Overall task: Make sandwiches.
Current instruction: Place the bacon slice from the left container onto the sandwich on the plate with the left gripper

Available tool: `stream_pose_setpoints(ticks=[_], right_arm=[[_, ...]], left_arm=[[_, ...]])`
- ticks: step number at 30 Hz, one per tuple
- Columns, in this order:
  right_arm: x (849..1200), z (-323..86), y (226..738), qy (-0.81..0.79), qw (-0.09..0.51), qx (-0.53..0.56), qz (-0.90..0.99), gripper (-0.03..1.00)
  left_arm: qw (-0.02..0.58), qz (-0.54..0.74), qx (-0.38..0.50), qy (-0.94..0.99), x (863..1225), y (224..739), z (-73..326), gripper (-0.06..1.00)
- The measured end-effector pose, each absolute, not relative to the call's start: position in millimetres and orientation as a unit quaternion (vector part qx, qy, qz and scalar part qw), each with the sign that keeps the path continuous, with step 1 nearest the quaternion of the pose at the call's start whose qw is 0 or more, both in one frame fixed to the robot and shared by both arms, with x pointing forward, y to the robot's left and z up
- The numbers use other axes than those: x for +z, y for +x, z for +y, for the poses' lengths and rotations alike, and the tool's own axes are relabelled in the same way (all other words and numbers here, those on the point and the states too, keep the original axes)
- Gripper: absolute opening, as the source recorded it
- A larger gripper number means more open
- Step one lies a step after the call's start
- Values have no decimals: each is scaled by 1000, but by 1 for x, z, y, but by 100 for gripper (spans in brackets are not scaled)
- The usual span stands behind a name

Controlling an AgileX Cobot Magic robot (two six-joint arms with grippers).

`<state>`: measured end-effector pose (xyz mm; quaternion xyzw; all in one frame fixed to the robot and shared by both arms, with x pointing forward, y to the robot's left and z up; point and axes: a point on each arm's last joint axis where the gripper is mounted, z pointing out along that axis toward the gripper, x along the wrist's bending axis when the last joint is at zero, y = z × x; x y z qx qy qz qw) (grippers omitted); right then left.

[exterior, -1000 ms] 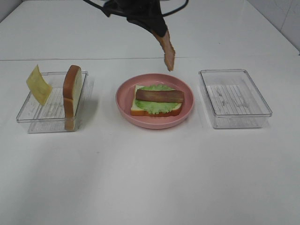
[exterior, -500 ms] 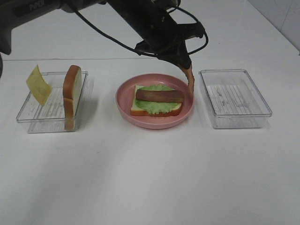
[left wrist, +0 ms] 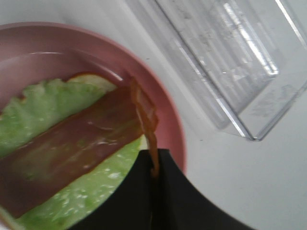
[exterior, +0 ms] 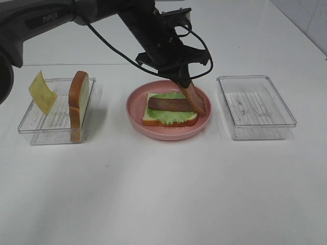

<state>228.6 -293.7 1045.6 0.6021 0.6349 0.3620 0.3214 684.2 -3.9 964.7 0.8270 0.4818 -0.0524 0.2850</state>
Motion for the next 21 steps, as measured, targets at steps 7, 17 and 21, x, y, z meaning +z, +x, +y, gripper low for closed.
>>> stream_pose_setpoints(ticks=[7,17,21], right_arm=[[1046,-294,229,602,321,362,635,98],[1046,-294,229,602,321,362,635,98],[1046,-294,229,602,321,362,635,98]], left_arm=[[241,492,-8,836,960,688,6,0],[233,495,5,837,960,689,9,0],[225,496,19,838,959,690,11,0]])
